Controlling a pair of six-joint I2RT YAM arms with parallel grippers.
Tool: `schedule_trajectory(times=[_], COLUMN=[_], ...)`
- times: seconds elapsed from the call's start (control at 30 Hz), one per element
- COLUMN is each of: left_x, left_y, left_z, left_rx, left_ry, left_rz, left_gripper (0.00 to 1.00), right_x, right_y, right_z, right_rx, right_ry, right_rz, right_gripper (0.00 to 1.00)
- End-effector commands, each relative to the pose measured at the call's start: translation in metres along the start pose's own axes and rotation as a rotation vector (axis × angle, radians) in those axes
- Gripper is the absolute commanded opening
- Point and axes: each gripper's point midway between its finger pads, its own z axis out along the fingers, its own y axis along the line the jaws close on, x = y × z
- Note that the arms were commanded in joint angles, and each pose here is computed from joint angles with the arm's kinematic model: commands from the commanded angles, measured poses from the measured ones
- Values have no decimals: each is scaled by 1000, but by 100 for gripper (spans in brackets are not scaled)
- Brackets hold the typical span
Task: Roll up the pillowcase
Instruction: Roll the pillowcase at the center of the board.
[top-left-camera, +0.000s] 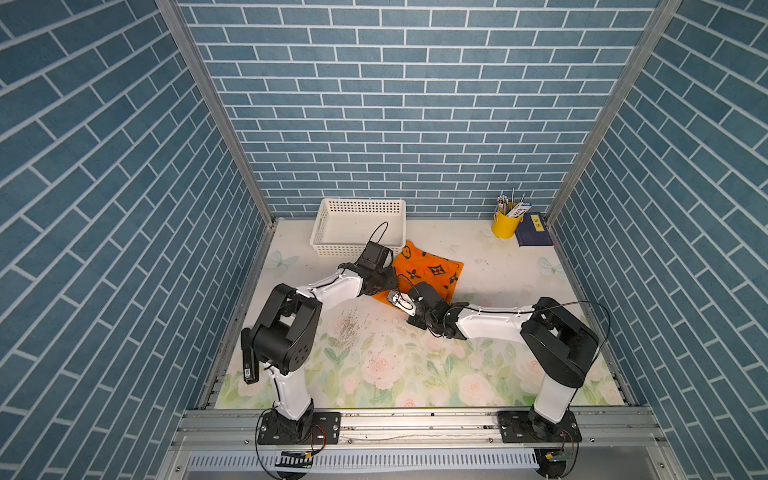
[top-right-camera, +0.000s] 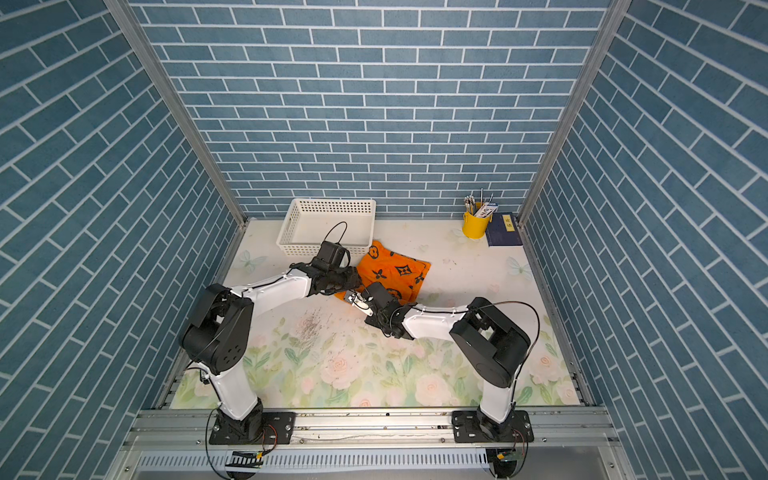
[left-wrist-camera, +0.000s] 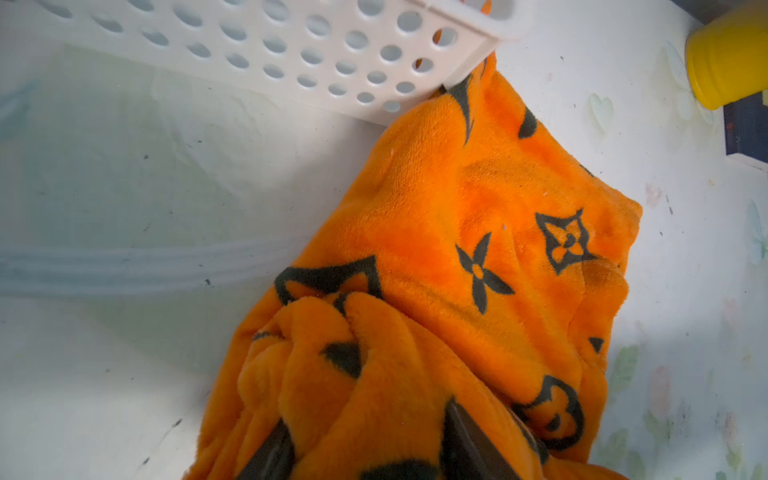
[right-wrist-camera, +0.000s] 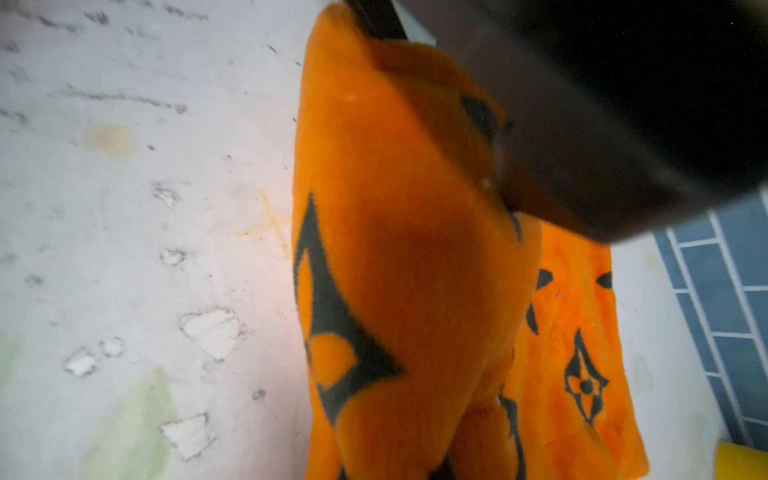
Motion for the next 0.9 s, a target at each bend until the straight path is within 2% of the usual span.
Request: schedule_trajectory(times=[0.0, 0.13, 0.27, 0.5, 0.63, 0.77, 0.87], left_x=[-20, -36, -38, -11, 10, 30, 43], left_y=[1, 11, 23, 29, 28, 22, 31], left_z=[-34, -63, -79, -70, -55, -35, -18], left_rx=[-20, -26, -48, -25, -26, -30, -78], left_ry=[-42, -99, -128, -78, -39, 8, 46], left_rz=[17, -9, -14, -21, -7, 8, -15], left_gripper=[59, 59, 60, 59, 58, 57, 55], right_x=[5, -4, -16, -2, 15, 19, 17], right_y=[44, 73, 90, 54, 36, 29, 18], right_z=[-11, -24, -37, -15, 6, 21, 22], right_rx=[-273, -480, -653, -804, -823, -813, -758], right_ry=[26, 13, -23, -60, -40, -3, 0], right_rz=[119, 227, 336, 619, 716, 735, 726], right_gripper=[0, 0, 0, 6, 22, 34, 51])
